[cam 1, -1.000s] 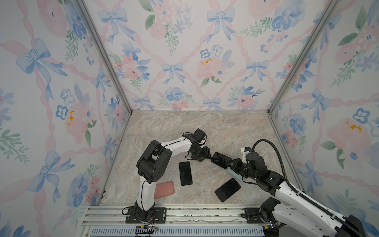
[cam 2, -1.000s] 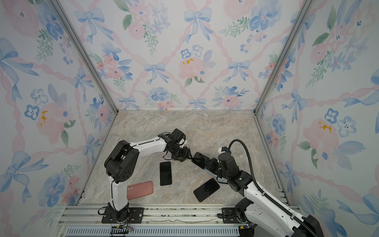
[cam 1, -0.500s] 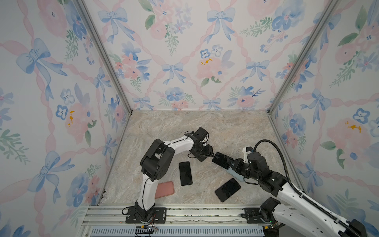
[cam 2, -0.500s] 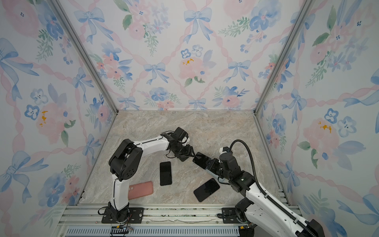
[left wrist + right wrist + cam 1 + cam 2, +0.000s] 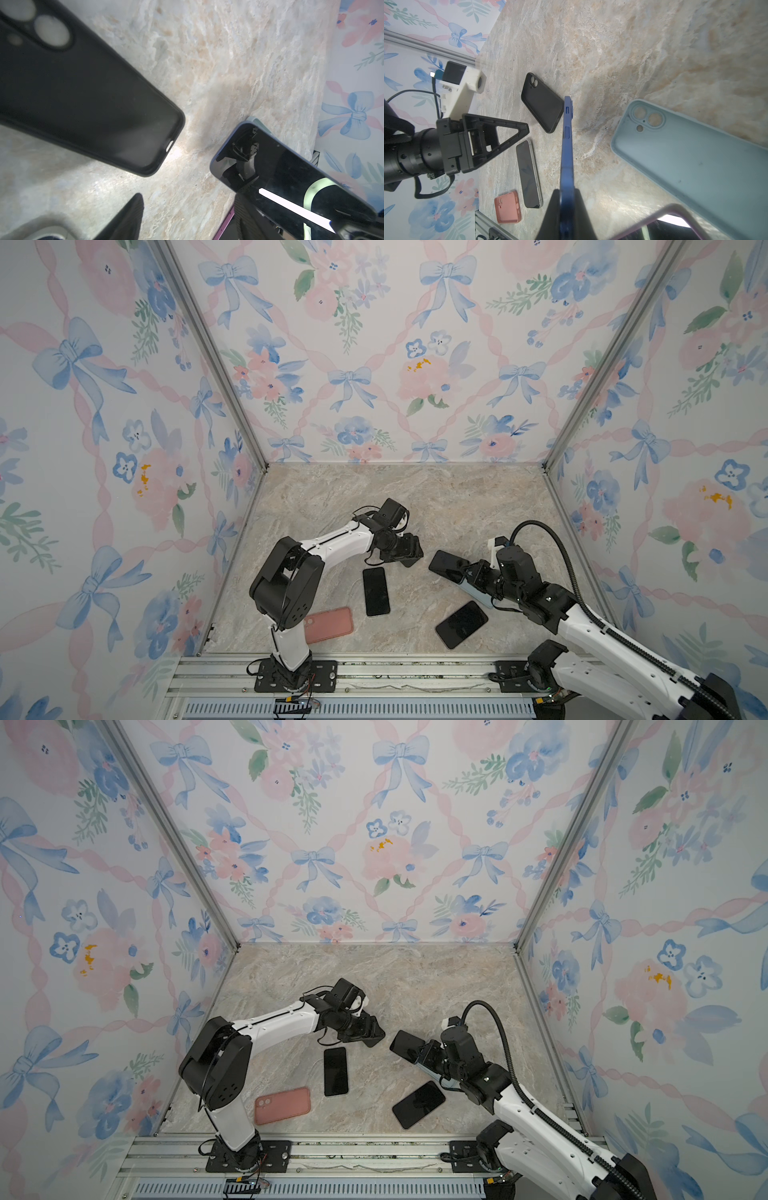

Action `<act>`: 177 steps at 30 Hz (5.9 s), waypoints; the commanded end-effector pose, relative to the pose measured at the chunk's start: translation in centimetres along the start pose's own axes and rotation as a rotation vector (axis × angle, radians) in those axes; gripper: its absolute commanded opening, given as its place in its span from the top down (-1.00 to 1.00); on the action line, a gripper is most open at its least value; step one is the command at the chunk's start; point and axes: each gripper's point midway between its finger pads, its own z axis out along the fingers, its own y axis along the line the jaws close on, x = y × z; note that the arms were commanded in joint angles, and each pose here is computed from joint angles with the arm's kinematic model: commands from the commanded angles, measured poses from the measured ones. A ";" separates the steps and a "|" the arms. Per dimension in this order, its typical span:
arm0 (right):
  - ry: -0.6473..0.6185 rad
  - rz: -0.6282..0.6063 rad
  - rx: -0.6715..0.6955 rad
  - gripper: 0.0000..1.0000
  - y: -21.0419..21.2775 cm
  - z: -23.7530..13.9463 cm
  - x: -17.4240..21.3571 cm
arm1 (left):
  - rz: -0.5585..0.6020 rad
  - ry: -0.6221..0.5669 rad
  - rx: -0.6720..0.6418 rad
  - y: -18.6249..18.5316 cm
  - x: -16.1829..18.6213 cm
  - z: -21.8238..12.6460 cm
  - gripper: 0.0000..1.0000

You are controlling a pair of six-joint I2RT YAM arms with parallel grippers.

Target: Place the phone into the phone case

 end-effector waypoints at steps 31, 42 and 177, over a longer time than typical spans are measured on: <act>0.016 -0.026 -0.209 1.00 7.3 1.1 -2.3 | -0.035 -0.076 0.124 1.4 -5.8 -1.8 -0.39; 0.163 -0.025 -0.288 1.00 11.1 7.8 -4.2 | -0.149 -0.147 0.101 8.5 -11.0 -4.2 -0.37; 0.422 -0.340 0.389 -0.34 2.0 15.6 -0.4 | -0.125 -0.004 0.083 8.1 -4.3 0.3 -0.23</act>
